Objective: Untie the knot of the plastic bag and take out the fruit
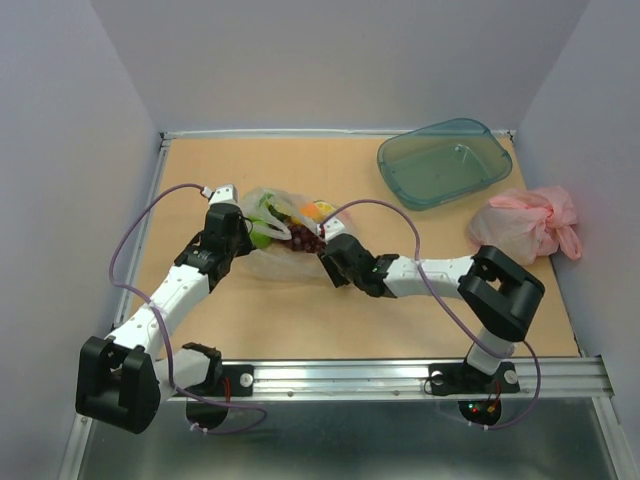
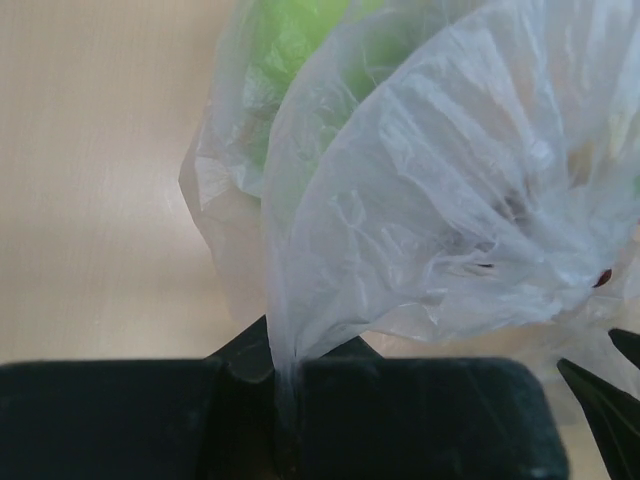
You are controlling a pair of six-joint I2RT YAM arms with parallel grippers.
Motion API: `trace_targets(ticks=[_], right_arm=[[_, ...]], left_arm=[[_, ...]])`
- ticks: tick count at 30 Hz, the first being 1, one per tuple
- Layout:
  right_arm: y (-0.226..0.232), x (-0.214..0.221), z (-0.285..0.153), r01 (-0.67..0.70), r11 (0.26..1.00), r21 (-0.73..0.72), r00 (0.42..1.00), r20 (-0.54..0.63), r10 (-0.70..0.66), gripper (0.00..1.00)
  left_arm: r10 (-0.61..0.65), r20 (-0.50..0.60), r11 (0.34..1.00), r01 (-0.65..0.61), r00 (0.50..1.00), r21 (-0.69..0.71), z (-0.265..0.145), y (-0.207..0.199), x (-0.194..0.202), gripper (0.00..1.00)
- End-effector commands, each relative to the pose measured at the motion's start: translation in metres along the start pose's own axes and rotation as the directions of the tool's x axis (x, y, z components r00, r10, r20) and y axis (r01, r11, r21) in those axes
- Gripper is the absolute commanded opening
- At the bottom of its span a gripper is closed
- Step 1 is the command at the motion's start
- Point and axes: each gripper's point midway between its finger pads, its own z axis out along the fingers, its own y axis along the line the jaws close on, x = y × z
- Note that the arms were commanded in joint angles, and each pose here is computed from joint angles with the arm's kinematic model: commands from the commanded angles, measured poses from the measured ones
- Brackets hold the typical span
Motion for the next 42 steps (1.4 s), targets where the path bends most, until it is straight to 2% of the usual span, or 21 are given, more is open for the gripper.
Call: trace_targets(ticks=[1, 4, 7, 10, 12, 14, 18, 23, 28, 29, 35, 42], right_arm=[[-0.022, 0.004, -0.024, -0.072, 0.994, 0.078, 0.996, 0.050, 0.068, 0.52], [-0.031, 0.029, -0.026, -0.052, 0.992, 0.116, 0.999, -0.006, 0.053, 0.52], [-0.027, 0.021, -0.030, -0.045, 0.995, 0.086, 0.999, 0.002, 0.045, 0.53], [-0.012, -0.014, -0.049, -0.032, 0.999, -0.017, 0.998, 0.058, 0.033, 0.59], [0.004, -0.055, -0.069, -0.010, 0.994, -0.106, 0.989, 0.143, 0.025, 0.65], [0.017, -0.091, -0.084, 0.020, 0.983, -0.181, 0.977, 0.212, 0.019, 0.67], [0.034, -0.130, -0.091, 0.085, 0.967, -0.242, 0.963, 0.270, -0.017, 0.70], [0.046, -0.140, -0.056, 0.170, 0.963, -0.209, 0.960, 0.257, -0.114, 0.70], [0.045, -0.149, -0.017, 0.176, 0.976, -0.130, 0.961, 0.236, -0.142, 0.71], [0.044, -0.137, 0.001, 0.194, 0.975, -0.106, 0.965, 0.201, -0.170, 0.72], [0.028, -0.117, 0.047, 0.209, 0.977, 0.026, 0.967, 0.143, -0.211, 0.79], [0.012, -0.087, 0.083, 0.179, 0.972, 0.152, 0.970, 0.141, -0.200, 0.80]], left_arm=[[0.006, 0.053, 1.000, -0.007, 0.999, 0.016, -0.007, -0.006, -0.021, 0.00], [0.008, 0.052, 1.000, -0.009, 0.999, 0.017, -0.007, -0.006, -0.021, 0.00], [0.005, 0.050, 1.000, -0.006, 0.999, 0.020, -0.006, -0.007, -0.020, 0.00], [0.008, 0.040, 1.000, -0.009, 0.999, 0.022, -0.005, -0.007, -0.018, 0.00], [0.008, 0.039, 1.000, -0.009, 0.999, 0.023, -0.005, -0.007, -0.017, 0.00], [0.009, 0.039, 1.000, -0.010, 0.999, 0.022, -0.005, -0.006, -0.018, 0.00], [0.010, 0.039, 1.000, -0.011, 0.999, 0.026, -0.006, -0.007, -0.018, 0.00], [0.008, 0.041, 1.000, -0.009, 0.999, 0.026, -0.006, -0.007, -0.018, 0.00], [0.008, 0.049, 1.000, -0.009, 0.999, 0.026, -0.008, -0.007, -0.020, 0.00], [0.005, 0.052, 1.000, -0.007, 0.999, 0.027, -0.008, -0.007, -0.021, 0.00], [0.006, 0.055, 1.000, -0.008, 0.998, 0.030, -0.009, -0.008, -0.022, 0.00], [0.009, 0.058, 0.999, -0.012, 0.998, 0.035, -0.010, -0.009, -0.023, 0.00]])
